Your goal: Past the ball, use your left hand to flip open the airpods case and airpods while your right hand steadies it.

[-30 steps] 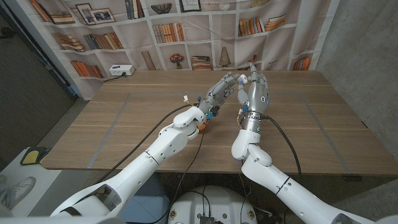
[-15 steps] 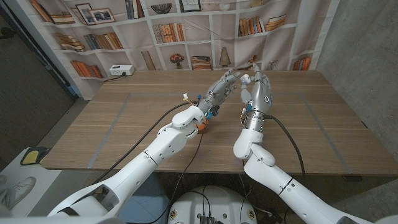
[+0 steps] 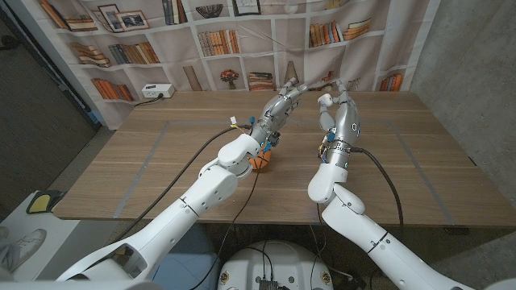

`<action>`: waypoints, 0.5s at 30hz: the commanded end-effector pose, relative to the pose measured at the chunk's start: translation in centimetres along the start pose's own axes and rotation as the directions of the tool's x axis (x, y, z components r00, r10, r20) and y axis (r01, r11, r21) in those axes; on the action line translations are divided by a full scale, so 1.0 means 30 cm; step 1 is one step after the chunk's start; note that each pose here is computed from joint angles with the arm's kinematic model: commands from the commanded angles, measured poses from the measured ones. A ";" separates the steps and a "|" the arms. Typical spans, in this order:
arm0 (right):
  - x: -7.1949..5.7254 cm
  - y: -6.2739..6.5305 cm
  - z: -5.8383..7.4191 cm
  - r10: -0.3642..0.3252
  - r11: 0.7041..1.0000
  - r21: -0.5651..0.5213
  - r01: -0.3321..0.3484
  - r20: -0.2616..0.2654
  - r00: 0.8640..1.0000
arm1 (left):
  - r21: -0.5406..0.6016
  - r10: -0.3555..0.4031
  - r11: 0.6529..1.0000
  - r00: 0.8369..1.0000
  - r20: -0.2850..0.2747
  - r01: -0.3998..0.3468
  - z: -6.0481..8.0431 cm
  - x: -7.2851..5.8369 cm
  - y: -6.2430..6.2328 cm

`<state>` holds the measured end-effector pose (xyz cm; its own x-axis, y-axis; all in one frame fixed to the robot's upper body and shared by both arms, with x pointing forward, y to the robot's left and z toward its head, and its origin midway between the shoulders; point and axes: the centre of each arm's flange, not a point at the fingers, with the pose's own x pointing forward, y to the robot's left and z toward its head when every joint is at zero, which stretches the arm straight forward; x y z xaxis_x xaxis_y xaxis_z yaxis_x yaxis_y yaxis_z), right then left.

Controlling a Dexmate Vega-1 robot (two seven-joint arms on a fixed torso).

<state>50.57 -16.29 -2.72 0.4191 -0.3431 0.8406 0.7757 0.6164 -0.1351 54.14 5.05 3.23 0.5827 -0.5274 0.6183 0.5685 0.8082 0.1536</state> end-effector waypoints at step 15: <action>0.001 -0.108 -0.017 0.053 0.968 0.250 -0.033 -0.071 0.996 | 0.273 0.093 0.955 0.989 0.112 -0.121 0.184 -0.095 0.144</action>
<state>49.18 -18.16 -2.53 0.4693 -0.3574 0.8074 0.6806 0.7290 -0.0729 52.59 8.85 5.11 0.5796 -0.4475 0.6810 0.4186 0.8805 0.2223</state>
